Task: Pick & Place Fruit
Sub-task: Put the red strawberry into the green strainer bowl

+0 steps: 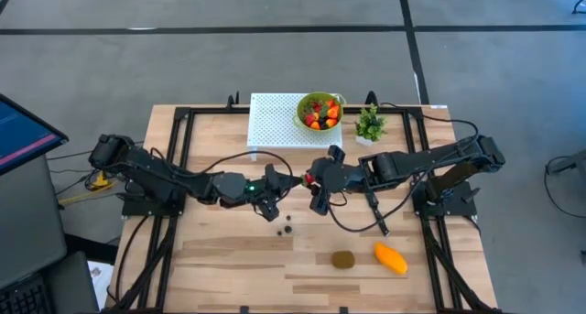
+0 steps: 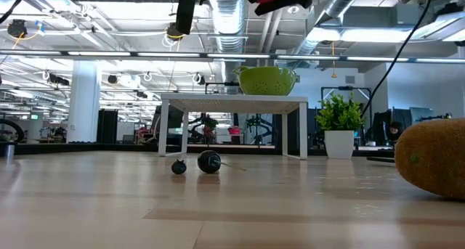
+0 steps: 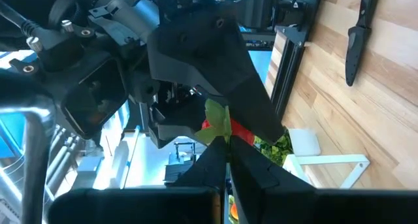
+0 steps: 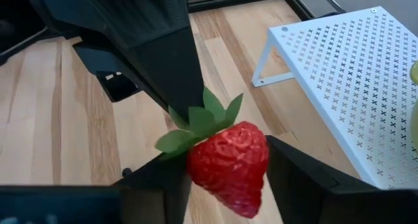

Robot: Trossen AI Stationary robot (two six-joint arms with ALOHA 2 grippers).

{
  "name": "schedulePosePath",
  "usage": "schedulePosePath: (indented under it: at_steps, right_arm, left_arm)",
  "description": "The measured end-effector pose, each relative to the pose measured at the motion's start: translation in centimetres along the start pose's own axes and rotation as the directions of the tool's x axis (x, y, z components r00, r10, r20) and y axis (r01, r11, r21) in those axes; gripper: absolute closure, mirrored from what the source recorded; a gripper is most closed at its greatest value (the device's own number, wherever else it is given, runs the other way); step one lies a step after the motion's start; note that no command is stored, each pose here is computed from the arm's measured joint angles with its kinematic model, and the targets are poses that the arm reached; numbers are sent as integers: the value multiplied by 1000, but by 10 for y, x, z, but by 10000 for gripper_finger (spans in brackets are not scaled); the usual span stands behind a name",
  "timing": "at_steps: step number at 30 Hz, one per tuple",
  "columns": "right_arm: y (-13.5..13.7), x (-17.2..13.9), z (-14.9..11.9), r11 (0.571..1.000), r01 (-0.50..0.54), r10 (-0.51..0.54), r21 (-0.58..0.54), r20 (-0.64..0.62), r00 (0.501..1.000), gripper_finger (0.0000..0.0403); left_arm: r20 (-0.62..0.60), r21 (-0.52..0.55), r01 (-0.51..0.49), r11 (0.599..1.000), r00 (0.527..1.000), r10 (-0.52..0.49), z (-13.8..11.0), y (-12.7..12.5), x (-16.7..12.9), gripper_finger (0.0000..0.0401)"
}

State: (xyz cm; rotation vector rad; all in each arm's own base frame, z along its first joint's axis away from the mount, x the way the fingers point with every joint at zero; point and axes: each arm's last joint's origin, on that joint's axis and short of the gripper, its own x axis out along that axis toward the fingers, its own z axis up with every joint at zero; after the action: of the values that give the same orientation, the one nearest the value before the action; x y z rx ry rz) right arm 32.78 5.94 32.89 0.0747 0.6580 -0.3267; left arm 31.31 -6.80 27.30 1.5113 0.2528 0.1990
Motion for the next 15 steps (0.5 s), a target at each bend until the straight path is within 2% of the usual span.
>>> schedulePosePath:
  at_steps: [8, 11, 15]
  right_arm:
    - [0, 0, 1, 1000, -3, 3, 3, 4, 1000, 281]
    - [0, 0, 1, 1000, -3, 3, 3, 4, 1000, 281]
    - [0, 0, 1, 1000, -2, 2, 2, 4, 1000, 257]
  left_arm:
    - [0, -1, 1, 1000, 1000, -1, 0, 0, 0, 394]
    - [1, -41, 1, 999, 1000, -1, 0, 0, 0, 385]
    - [7, -124, 2, 992, 1000, -1, 0, 0, 0, 358]
